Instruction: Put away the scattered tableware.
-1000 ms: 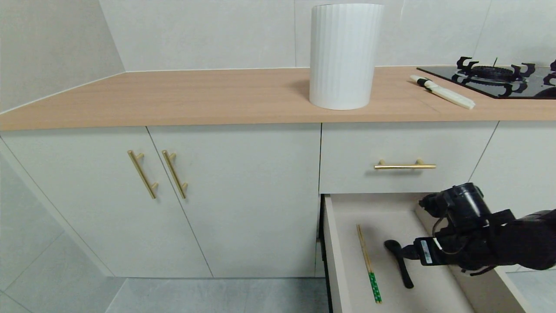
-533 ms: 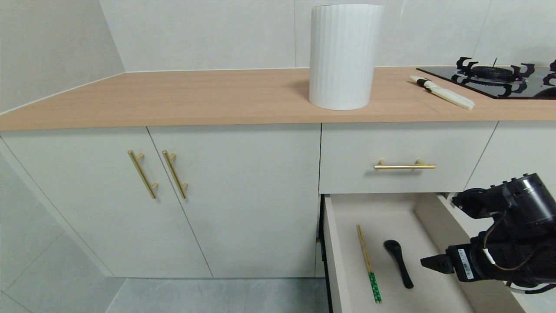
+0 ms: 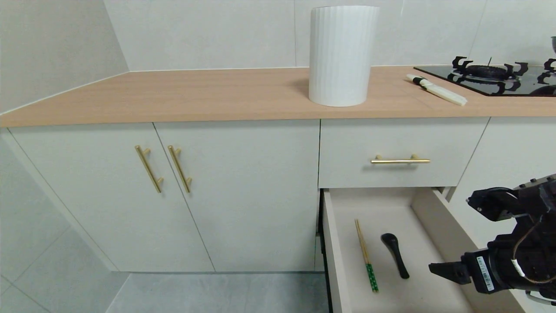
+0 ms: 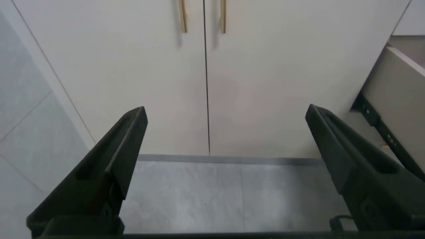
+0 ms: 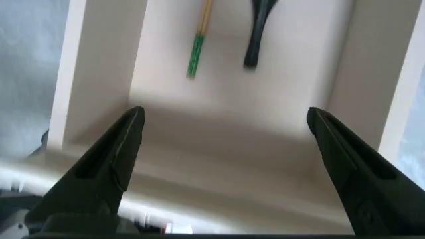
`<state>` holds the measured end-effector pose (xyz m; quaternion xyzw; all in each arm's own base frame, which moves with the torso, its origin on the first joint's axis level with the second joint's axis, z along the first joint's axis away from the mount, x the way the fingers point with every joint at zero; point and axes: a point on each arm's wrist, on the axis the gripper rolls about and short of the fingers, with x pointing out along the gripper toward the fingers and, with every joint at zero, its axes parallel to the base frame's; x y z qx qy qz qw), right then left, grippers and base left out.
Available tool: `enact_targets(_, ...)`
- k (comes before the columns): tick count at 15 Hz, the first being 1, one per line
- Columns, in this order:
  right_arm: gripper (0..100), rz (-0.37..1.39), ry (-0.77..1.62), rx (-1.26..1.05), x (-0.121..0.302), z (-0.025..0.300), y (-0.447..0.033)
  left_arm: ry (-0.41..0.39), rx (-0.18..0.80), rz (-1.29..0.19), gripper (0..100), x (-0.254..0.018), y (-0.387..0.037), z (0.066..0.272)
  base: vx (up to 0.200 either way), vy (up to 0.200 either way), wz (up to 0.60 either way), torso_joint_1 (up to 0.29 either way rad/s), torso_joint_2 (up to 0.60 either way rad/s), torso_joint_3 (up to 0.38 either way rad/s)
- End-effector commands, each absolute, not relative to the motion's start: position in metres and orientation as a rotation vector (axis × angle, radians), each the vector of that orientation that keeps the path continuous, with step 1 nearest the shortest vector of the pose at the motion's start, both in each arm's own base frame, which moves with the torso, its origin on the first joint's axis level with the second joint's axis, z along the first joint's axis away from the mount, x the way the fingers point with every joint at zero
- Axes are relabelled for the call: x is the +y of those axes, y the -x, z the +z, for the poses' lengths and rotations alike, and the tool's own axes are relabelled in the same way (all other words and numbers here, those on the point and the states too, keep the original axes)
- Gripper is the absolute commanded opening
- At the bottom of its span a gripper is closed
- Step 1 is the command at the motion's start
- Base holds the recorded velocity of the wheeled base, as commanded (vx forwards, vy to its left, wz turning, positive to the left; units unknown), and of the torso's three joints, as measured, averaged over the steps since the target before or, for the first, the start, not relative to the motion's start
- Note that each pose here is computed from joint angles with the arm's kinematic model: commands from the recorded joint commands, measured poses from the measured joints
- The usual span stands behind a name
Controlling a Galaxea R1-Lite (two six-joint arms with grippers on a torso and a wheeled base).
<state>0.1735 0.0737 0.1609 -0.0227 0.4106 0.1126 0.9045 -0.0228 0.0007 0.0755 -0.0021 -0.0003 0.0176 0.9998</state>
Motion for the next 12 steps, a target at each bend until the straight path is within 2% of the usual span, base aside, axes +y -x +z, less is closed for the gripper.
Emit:
enact_targets(1, 100, 0.239, 0.049, 0.846, 0.075, 0.161, -0.172, 0.005, 0.0, 0.035, 100, 0.001, 0.023, 0.075, -0.2, 0.0, 0.0, -0.002, 0.01, 0.002)
enact_targets(6, 100, 0.275, 0.078, 0.879, 0.081, 0.158, -0.167, 0.005, 0.0, 0.035, 100, 0.001, 0.023, 0.075, -0.2, 0.0, 0.0, 0.0, 0.0, 0.004)
enact_targets(12, 100, 0.371, 0.097, 1.006, 0.089, 0.145, -0.162, 0.005, 0.0, 0.035, 100, 0.001, 0.023, 0.075, 0.0, 0.0, 0.0, 0.0, 0.0, 0.0)
